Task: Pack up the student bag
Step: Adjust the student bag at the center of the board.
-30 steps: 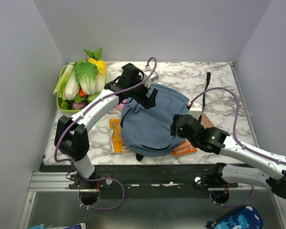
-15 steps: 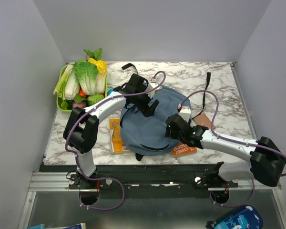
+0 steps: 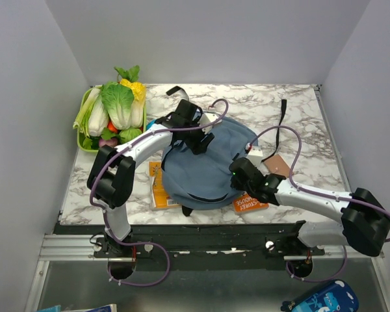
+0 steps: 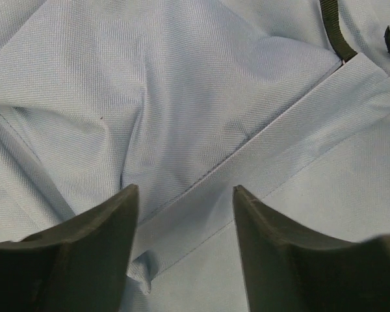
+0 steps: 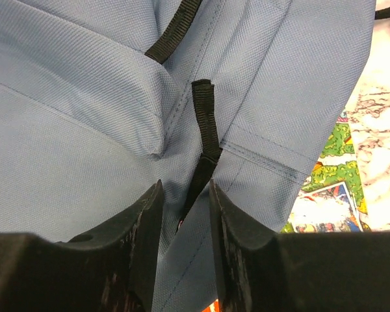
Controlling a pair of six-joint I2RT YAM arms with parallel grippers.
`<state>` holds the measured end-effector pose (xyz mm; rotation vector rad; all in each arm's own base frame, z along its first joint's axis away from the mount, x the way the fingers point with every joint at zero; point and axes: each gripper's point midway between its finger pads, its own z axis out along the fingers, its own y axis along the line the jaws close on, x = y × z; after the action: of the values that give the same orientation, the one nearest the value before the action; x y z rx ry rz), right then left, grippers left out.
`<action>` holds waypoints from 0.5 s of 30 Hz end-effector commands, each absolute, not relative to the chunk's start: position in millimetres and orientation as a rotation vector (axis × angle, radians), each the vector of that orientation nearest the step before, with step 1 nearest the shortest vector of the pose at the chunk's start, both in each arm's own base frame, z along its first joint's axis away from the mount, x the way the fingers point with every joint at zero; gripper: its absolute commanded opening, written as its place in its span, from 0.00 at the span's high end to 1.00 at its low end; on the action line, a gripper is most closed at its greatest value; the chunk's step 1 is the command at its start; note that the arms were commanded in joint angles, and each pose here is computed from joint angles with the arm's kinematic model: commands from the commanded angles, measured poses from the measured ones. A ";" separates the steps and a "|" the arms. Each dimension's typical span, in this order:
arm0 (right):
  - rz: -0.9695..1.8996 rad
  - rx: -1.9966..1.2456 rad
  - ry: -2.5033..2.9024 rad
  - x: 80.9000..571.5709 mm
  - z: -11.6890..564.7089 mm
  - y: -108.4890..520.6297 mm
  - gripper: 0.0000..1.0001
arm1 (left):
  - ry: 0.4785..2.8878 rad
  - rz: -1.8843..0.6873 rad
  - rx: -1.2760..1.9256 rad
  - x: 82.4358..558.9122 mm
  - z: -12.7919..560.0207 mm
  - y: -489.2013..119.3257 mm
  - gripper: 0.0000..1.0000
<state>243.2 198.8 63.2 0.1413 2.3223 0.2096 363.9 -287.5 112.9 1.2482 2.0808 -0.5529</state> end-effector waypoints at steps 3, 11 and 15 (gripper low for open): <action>0.158 0.202 2.277 238.7 66.6 173.5 0.62 | 2.081 -0.530 1.343 361.1 104.0 -283.5 0.50; 0.105 0.224 2.245 244.5 77.7 151.0 0.67 | 2.114 -0.555 1.367 342.1 111.5 -274.8 0.84; 0.078 0.232 2.232 252.5 85.6 141.7 0.68 | 2.101 -0.587 1.352 327.9 129.5 -273.0 0.94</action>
<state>244.1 160.3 76.2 0.2143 2.2640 0.1612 350.9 -277.5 102.9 1.3479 2.1090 -0.5362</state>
